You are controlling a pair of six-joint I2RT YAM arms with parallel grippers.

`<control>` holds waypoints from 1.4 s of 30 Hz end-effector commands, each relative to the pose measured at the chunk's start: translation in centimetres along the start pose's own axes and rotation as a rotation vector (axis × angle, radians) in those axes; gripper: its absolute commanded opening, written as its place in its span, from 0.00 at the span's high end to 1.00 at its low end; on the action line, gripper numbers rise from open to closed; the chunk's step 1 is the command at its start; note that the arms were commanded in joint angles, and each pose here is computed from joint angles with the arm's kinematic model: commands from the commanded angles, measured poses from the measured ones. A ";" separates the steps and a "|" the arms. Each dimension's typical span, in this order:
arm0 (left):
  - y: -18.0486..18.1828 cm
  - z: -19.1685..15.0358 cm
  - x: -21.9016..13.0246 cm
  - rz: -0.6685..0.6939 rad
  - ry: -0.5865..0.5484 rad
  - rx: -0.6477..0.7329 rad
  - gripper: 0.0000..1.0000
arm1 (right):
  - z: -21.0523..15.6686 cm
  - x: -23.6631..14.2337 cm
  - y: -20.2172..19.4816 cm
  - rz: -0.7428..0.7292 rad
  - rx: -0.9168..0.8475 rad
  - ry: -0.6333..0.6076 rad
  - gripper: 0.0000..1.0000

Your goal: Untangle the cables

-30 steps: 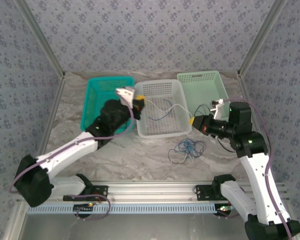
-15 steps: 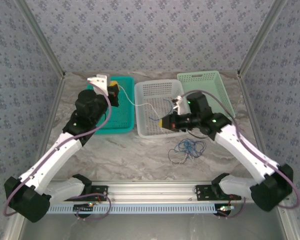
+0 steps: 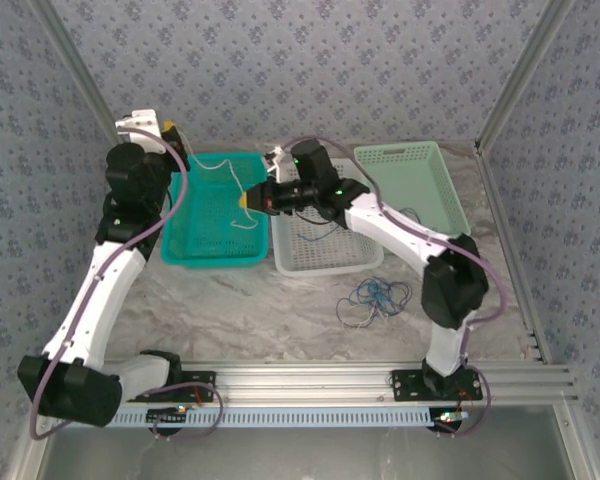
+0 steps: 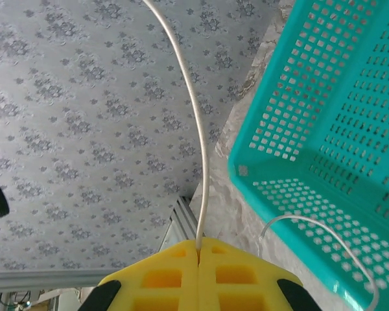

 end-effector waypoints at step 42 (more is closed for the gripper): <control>-3.1 -13.3 2.4 -0.110 0.487 -0.048 0.01 | -12.0 -19.5 -3.6 -0.768 0.076 0.038 0.29</control>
Point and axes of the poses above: each hand's point on the last joint's axis, 136 mm out from that joint toward the fingers, its own x axis out along the fingers, its own y axis along the line the jaws close on, z = x × y, the point moved 10 cm from there along -x, back along the fingers, and after that the axes turned 8 degrees about -x, right-handed, at the moved point
